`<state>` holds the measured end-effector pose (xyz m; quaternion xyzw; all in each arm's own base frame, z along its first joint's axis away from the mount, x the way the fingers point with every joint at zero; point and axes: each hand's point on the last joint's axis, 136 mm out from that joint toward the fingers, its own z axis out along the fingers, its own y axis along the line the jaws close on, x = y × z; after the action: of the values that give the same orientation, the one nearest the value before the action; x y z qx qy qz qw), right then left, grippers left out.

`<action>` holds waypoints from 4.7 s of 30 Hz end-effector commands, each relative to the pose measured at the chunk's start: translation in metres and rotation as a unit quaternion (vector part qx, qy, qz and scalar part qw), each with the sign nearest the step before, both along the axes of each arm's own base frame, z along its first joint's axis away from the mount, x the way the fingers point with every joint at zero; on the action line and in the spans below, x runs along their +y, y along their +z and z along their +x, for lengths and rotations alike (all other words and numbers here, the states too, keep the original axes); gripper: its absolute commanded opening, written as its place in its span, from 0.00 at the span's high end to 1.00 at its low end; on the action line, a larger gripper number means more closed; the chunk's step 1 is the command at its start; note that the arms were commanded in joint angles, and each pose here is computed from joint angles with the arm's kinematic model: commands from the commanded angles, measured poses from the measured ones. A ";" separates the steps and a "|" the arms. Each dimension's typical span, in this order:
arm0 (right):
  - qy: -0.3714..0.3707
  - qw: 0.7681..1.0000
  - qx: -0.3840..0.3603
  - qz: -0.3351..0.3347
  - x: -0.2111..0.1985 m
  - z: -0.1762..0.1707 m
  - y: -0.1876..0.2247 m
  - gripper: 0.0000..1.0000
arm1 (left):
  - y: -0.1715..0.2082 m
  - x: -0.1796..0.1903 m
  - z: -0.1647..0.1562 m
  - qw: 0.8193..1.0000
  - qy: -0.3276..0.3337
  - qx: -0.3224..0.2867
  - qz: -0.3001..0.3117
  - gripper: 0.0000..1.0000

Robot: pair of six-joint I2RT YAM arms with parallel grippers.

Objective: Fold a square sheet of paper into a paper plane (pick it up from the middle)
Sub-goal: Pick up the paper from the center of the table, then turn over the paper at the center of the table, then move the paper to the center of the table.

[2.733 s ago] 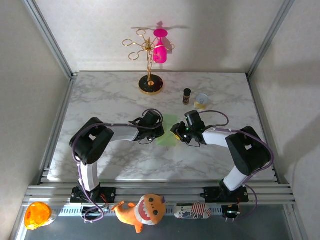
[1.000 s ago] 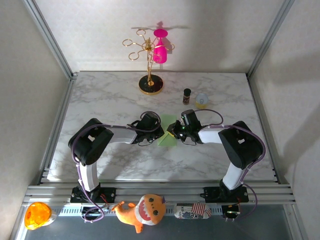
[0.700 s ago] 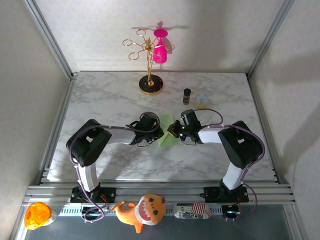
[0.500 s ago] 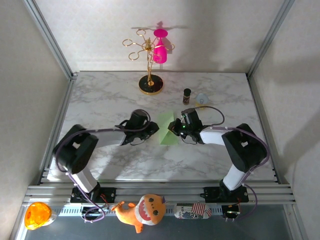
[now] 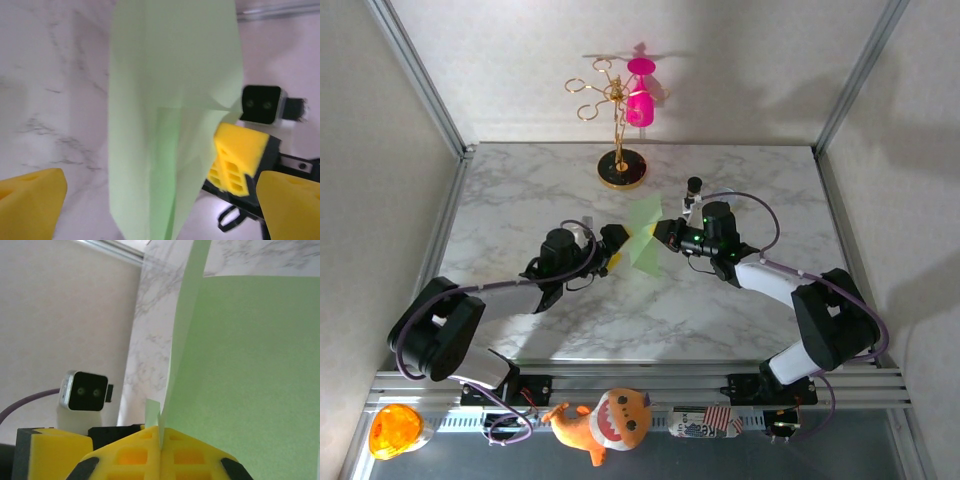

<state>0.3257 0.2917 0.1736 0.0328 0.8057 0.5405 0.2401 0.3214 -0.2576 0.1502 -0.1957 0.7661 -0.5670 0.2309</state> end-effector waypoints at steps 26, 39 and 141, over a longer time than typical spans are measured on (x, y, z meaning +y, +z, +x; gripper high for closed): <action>0.039 0.998 0.000 0.052 0.001 -0.009 0.020 0.85 | 0.027 -0.026 0.001 0.997 -0.035 -0.062 0.003 0.66; -0.087 0.993 -0.007 -0.084 -0.058 0.012 -0.012 0.49 | 0.000 -0.005 0.012 0.991 -0.008 -0.050 0.124 0.93; -0.018 0.978 0.114 -0.172 -0.007 -0.038 -0.102 0.30 | -0.057 0.061 0.004 0.981 0.058 0.091 0.164 0.01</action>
<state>0.2856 0.2851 0.0777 0.0184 0.9146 0.3694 0.1635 0.3285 -0.1821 0.0949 -0.2488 0.8595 -0.3781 0.2376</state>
